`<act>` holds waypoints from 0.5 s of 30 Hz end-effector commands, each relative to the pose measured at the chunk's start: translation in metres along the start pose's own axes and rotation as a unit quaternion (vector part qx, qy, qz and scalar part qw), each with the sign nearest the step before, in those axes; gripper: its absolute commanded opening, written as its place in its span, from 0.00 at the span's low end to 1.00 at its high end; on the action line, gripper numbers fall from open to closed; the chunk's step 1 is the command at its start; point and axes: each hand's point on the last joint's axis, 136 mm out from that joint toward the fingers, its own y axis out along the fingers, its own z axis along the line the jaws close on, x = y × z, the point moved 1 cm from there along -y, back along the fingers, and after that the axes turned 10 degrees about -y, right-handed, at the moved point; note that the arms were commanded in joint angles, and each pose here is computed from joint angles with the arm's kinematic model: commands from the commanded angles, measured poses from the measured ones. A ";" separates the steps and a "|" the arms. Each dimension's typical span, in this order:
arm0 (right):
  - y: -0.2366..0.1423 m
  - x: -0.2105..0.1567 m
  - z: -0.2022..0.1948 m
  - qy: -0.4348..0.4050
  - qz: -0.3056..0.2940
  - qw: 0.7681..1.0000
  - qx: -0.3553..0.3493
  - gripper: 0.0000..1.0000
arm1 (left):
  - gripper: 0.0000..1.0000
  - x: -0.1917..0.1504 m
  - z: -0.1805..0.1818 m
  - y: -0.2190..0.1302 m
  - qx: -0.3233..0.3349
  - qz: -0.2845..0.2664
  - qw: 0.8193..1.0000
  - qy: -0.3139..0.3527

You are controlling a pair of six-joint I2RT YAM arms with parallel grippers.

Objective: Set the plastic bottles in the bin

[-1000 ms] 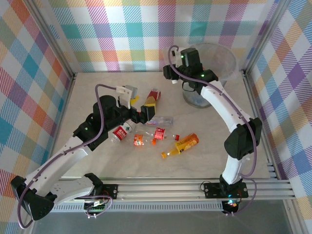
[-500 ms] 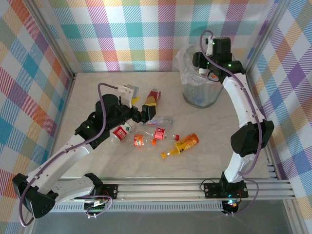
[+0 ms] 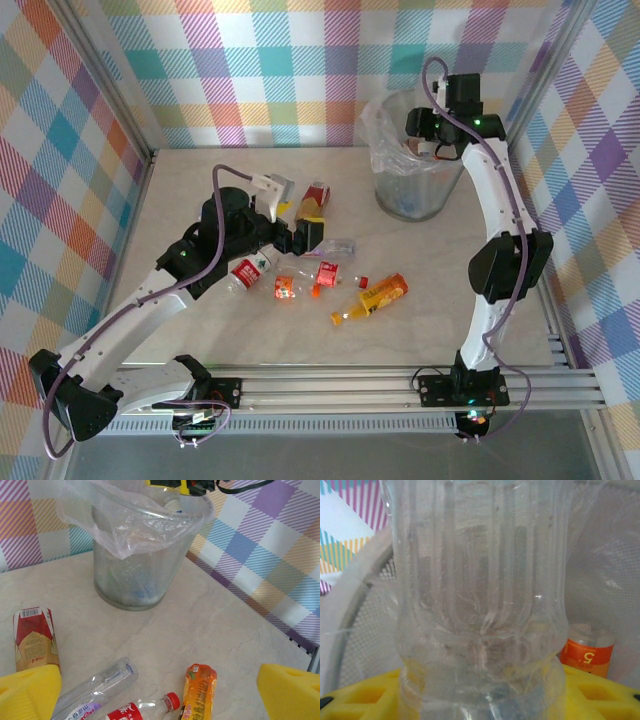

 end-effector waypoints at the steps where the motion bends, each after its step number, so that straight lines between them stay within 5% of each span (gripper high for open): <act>1: 0.001 -0.005 -0.001 -0.001 0.020 1.000 0.016 0.60 | 1.00 0.003 -0.014 -0.003 -0.025 0.007 0.999 0.021; 15: 0.007 -0.016 -0.006 0.006 0.053 0.998 0.025 0.74 | 1.00 0.002 -0.016 -0.001 -0.034 0.013 0.999 0.023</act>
